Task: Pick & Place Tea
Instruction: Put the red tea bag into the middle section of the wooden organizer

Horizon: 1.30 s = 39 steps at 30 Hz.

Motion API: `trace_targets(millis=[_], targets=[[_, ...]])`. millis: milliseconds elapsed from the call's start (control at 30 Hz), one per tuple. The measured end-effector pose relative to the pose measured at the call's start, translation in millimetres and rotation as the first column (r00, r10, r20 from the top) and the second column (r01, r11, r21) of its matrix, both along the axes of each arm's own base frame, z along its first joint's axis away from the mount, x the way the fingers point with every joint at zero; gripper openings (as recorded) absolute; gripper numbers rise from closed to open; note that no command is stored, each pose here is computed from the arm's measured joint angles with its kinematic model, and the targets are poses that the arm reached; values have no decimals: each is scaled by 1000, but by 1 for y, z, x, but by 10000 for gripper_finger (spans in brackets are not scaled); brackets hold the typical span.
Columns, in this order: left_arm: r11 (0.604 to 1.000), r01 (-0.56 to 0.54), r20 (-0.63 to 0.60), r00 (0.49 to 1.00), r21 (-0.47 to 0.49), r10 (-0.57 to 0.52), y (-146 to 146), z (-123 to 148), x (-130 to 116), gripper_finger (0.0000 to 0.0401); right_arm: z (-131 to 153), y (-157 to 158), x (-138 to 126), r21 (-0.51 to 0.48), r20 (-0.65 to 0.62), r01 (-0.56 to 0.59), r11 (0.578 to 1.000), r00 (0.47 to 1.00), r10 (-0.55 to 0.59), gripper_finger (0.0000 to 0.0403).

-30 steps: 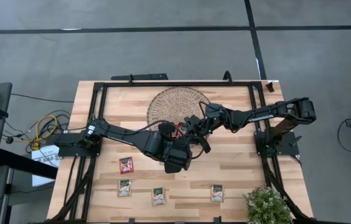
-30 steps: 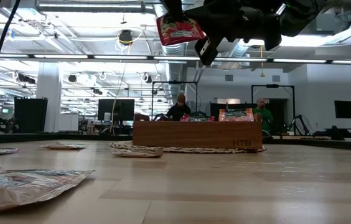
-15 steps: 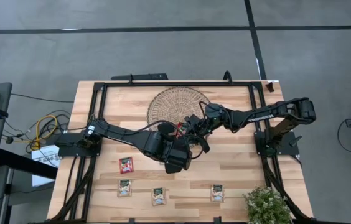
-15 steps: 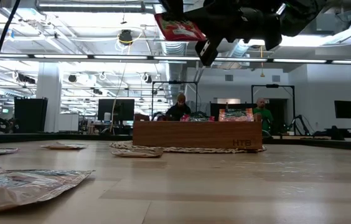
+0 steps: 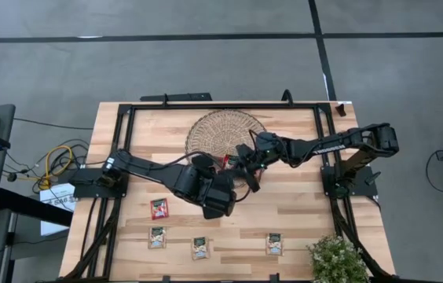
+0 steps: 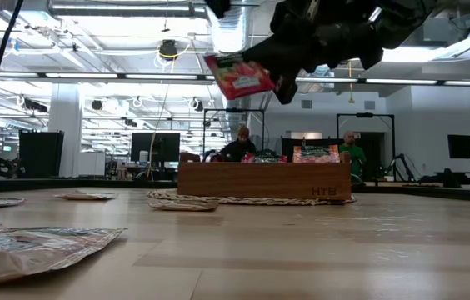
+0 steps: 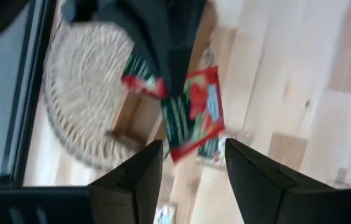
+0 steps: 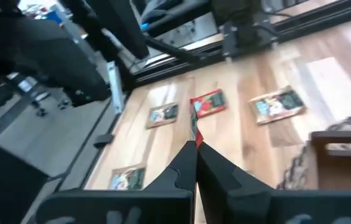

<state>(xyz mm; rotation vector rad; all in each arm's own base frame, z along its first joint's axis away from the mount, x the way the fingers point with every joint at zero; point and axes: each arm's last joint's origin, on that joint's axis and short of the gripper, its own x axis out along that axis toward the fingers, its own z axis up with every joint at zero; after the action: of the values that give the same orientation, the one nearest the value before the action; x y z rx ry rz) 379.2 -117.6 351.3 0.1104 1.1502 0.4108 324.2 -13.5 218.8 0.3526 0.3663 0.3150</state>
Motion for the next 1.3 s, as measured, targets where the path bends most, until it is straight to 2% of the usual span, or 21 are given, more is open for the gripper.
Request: trace_targets(millis=[167,367,500,600,733,833,967,1200,1300], targets=[[999,-14,-19,1000,-42,13,-5,1,-6,167,0,-8,0,2,-12,109,994,994,-109,0],[999,-38,-38,999,-14,38,-2,-3,-13,167,0,-27,-1,45,-34,205,978,978,-204,0],[995,-79,-39,996,57,81,9,-3,-34,167,4,-38,-5,48,-20,240,969,971,-240,0],[983,-167,13,986,80,166,22,0,-61,167,11,-44,-9,44,1,276,960,961,-277,0],[977,-209,182,960,-46,214,38,6,-104,167,21,-49,-14,35,38,331,943,942,-332,0],[972,-159,314,927,-172,207,46,2,-133,167,26,-50,-16,27,54,368,930,928,-369,0],[961,-97,409,891,-259,200,56,-16,-165,167,27,-48,-16,5,60,436,900,898,-435,0],[943,-43,492,845,-329,210,65,-61,-194,167,24,-34,-12,-31,58,525,850,850,-523,0],[932,7,537,819,-362,202,67,-77,-200,167,19,-26,-12,-48,7,543,838,839,-544,0]])
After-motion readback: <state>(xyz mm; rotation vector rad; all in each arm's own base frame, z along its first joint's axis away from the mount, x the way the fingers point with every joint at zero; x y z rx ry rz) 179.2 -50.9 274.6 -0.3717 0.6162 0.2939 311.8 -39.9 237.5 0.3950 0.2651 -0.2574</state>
